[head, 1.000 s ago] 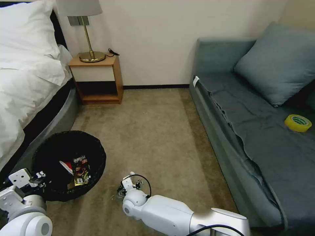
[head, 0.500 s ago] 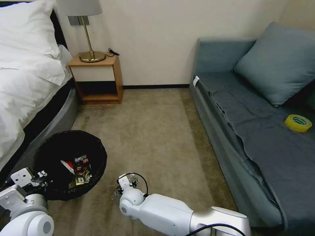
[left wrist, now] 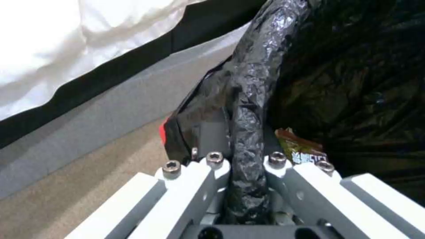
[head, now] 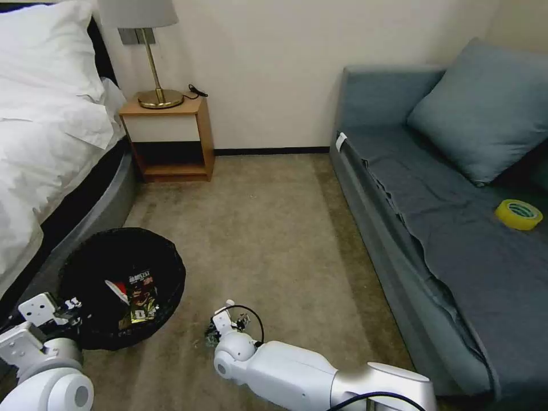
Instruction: Pick up the trash bin, then pick up the garbage on the floor and place it into the trash bin.
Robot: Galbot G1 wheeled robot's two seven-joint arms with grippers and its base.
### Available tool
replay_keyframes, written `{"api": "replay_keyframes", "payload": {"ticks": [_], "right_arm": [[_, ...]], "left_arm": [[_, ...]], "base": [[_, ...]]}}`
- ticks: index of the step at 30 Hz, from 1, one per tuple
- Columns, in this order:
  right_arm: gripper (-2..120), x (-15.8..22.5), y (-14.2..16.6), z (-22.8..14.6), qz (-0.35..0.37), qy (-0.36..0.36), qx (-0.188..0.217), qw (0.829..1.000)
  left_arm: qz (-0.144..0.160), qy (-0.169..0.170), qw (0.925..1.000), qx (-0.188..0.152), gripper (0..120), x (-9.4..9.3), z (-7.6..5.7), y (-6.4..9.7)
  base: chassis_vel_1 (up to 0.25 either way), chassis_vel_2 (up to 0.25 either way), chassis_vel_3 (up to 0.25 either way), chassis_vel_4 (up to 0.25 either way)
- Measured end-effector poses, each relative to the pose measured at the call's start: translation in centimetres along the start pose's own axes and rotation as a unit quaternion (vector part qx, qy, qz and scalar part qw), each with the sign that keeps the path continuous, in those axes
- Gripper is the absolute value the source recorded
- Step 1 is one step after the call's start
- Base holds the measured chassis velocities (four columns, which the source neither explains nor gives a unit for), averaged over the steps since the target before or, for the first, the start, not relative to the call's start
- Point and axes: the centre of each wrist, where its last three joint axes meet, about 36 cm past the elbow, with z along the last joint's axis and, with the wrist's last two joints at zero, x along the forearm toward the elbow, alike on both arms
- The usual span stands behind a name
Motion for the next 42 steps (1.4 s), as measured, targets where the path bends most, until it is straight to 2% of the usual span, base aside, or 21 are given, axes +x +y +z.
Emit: {"api": "replay_keyframes", "payload": {"ticks": [8,19,22,30,42], "right_arm": [[100,0.6,0.2,-0.8,-0.008,-0.008,0.000,1.000],[100,3.8,1.3,-4.3,-0.040,-0.027,-0.026,0.999],[100,3.7,1.2,-4.3,-0.036,-0.025,-0.027,0.999],[100,1.6,0.9,-1.3,-0.010,0.004,-0.012,1.000],[100,1.7,1.0,-1.4,-0.014,0.001,-0.010,1.000]], "left_arm": [[0.000,0.000,1.0000,-0.001,3,-0.2,0.3,-0.1],[0.007,0.003,1.0000,-0.001,3,-0.5,0.5,-0.6],[0.007,0.003,1.0000,-0.002,3,-0.5,0.6,-0.6],[0.000,0.000,1.0000,-0.004,3,-0.1,0.4,-0.2],[0.001,0.000,1.0000,-0.001,3,-0.2,0.5,-0.3]], "base": [[0.000,0.000,0.000,0.000],[0.000,0.000,0.000,0.000],[0.000,0.000,0.000,0.000],[0.000,0.000,0.000,0.000],[0.000,0.000,0.000,0.000]]}}
